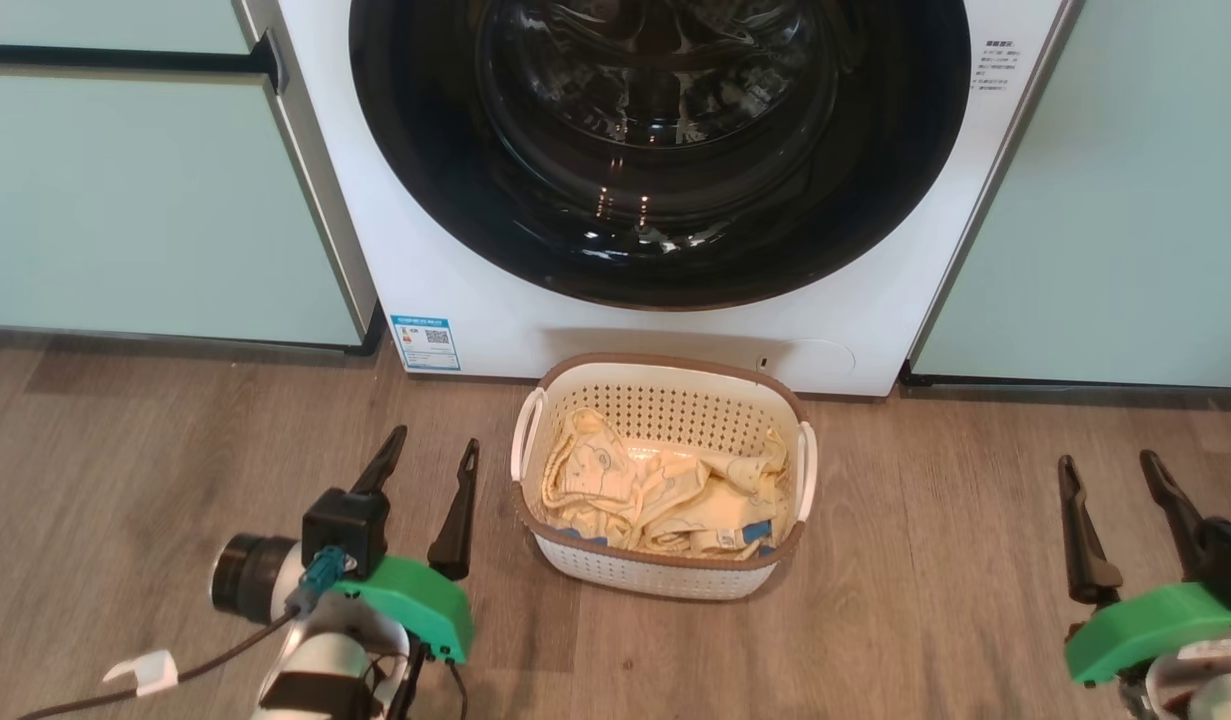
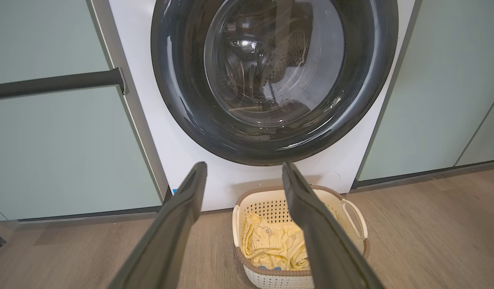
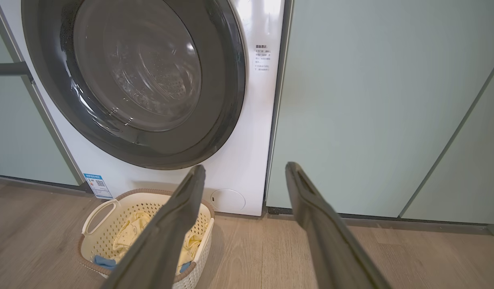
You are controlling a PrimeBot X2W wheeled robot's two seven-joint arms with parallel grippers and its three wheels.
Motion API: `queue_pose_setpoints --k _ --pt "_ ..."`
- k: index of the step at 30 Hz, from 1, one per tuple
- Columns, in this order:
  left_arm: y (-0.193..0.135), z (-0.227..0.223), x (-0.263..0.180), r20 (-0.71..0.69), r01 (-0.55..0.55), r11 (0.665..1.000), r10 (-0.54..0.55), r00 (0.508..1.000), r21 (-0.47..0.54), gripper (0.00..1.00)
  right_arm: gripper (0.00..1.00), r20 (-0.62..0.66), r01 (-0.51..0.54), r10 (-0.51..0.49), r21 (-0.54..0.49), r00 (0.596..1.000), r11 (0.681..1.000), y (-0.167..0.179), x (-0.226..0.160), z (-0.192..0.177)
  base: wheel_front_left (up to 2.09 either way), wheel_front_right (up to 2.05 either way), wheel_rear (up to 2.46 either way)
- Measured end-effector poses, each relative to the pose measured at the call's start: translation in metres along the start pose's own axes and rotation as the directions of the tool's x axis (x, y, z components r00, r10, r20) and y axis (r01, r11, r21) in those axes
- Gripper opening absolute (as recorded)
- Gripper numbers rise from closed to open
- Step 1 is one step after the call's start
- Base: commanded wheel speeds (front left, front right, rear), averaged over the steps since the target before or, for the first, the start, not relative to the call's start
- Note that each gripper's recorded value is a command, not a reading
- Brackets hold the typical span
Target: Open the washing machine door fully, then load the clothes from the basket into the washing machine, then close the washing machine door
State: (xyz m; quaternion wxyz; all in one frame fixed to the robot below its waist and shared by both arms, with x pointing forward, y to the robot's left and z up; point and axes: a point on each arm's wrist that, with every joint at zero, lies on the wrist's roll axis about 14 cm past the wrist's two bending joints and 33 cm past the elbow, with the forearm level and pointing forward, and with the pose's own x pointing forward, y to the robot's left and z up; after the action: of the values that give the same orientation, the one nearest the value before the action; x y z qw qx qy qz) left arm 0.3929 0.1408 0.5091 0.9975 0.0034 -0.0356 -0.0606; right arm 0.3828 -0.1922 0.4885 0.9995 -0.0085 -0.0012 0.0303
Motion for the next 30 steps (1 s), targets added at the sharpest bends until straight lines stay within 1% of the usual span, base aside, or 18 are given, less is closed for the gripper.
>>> queue_pose_setpoints --k 21,26,30 --pt "0.0082 -0.0027 -0.001 -0.008 -0.026 1.0 0.026 1.0 -0.005 1.0 1.0 0.012 0.018 -0.018 0.027 1.0 0.999 -0.0026 0.0013 0.003 0.0 0.01 -0.01" --pt "0.0085 -0.0022 -0.0007 -0.006 -0.027 1.0 0.027 1.0 -0.005 1.0 1.0 0.018 0.024 -0.024 0.034 1.0 0.999 -0.0035 0.0017 0.0046 0.28 0.31 -0.59" --pt "0.0084 -0.0013 -0.0001 -0.003 -0.027 1.0 0.027 1.0 -0.006 1.0 1.0 0.02 0.032 -0.033 0.038 0.999 0.999 -0.0059 0.0017 0.0051 0.65 0.65 -1.3"
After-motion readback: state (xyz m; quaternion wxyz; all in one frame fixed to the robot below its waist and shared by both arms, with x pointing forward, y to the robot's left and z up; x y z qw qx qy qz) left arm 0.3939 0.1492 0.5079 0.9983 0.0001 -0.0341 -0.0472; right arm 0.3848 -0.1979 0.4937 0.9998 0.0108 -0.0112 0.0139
